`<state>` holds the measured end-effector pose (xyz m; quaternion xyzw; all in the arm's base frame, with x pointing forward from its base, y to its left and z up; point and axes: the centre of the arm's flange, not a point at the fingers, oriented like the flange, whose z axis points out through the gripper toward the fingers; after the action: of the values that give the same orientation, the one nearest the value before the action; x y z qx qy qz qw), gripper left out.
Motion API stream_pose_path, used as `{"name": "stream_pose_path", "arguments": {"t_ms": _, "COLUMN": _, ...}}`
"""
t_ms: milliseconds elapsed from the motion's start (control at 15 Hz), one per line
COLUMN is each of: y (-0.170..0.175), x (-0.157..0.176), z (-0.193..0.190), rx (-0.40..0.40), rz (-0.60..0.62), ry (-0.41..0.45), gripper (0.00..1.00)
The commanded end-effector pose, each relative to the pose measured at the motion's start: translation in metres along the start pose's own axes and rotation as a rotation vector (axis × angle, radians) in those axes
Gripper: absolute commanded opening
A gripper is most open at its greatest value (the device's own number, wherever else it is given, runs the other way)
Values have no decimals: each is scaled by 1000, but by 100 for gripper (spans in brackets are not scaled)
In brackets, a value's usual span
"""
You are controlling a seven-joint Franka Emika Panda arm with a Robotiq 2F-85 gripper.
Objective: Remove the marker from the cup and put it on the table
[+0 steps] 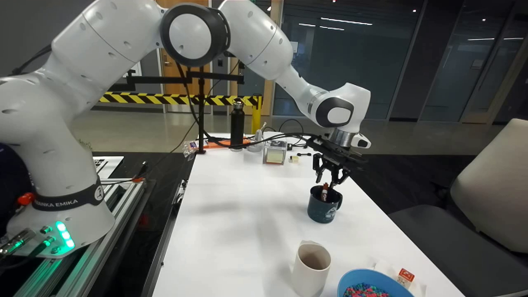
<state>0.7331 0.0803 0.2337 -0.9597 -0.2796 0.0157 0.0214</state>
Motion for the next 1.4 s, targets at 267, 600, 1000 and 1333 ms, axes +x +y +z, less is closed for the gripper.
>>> {"name": "stream_pose_path", "arguments": {"t_ms": 267, "y": -1, "x": 0, "z": -2, "rx": -19, "rz": -8, "ry": -19, "gripper": 2}}
{"name": "stream_pose_path", "arguments": {"t_ms": 600, "y": -1, "x": 0, "z": -3, "rx": -20, "rz": -9, "ry": -17, "gripper": 4}}
{"name": "stream_pose_path", "arguments": {"t_ms": 1000, "y": -2, "x": -3, "z": -12, "rx": -32, "rz": -13, "ry": -3, "gripper": 5}}
{"name": "stream_pose_path", "arguments": {"t_ms": 1333, "y": -7, "x": -5, "z": -27, "rx": -44, "rz": -17, "ry": 21, "gripper": 5}}
